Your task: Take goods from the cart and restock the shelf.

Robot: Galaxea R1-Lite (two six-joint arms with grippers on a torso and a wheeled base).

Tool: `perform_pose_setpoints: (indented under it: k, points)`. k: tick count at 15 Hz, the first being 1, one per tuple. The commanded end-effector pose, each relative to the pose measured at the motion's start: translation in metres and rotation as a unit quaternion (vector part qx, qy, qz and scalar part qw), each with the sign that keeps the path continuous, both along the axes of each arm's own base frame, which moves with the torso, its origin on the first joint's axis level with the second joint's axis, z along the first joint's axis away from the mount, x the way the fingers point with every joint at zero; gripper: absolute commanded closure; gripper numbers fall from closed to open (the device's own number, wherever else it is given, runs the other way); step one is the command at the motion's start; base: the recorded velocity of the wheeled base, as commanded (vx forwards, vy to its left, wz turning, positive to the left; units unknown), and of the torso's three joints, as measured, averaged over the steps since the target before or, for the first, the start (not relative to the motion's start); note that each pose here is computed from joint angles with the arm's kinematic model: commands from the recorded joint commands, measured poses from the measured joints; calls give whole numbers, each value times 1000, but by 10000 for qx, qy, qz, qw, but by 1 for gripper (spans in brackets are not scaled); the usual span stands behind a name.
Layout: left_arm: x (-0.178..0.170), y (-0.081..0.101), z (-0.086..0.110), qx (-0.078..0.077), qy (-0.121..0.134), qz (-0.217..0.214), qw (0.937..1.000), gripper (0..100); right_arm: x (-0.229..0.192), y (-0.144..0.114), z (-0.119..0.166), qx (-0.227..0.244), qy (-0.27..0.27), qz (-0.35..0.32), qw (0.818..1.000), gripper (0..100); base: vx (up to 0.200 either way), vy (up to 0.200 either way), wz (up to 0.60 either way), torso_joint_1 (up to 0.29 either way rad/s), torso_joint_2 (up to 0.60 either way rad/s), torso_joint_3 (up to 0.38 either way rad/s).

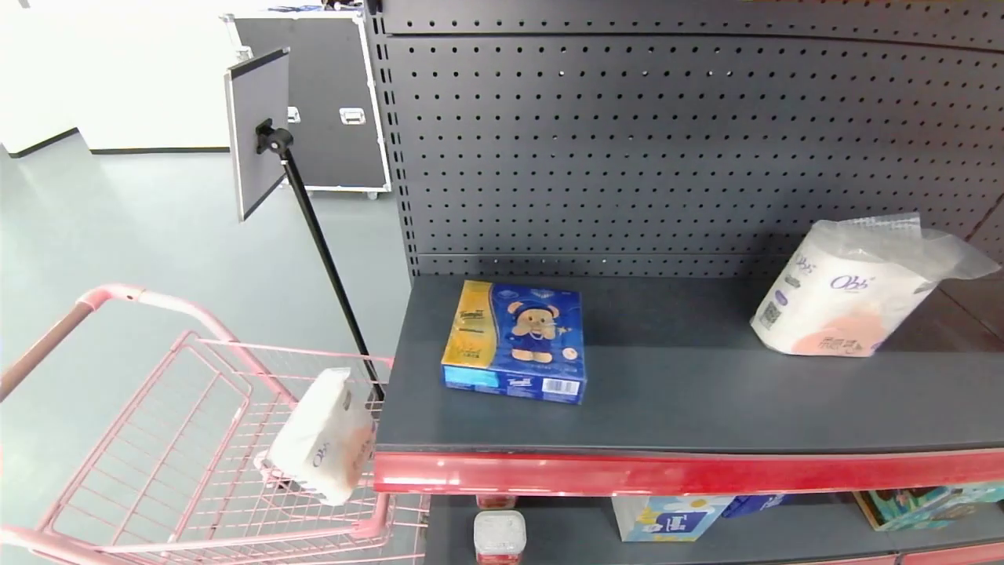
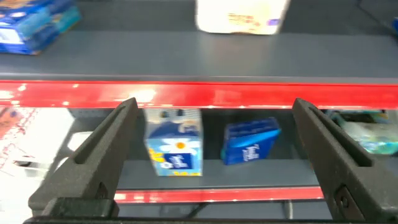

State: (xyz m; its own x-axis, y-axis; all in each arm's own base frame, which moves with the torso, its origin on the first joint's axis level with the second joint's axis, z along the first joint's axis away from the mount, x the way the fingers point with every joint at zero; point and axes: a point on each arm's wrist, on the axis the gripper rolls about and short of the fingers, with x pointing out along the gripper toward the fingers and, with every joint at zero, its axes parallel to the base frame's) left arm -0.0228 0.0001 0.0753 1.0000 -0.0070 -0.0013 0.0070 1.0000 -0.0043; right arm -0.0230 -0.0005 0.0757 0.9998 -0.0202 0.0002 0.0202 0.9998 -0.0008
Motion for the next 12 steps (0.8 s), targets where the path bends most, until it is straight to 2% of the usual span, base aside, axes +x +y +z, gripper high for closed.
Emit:
perform_pose_setpoints:
  k: [1,10,12]
  points:
    - [0,0,0,-2,-6,-3,10000,0,0,0,0,-3,1,1,10000,0,0,200,0,2,-2,2]
    - [0,0,0,-2,1,-3,10000,0,0,0,0,-3,1,1,10000,0,0,200,0,3,2,3]
    - [0,0,0,-2,1,-3,10000,0,0,0,0,4,9,1,10000,0,0,0,0,0,0,0]
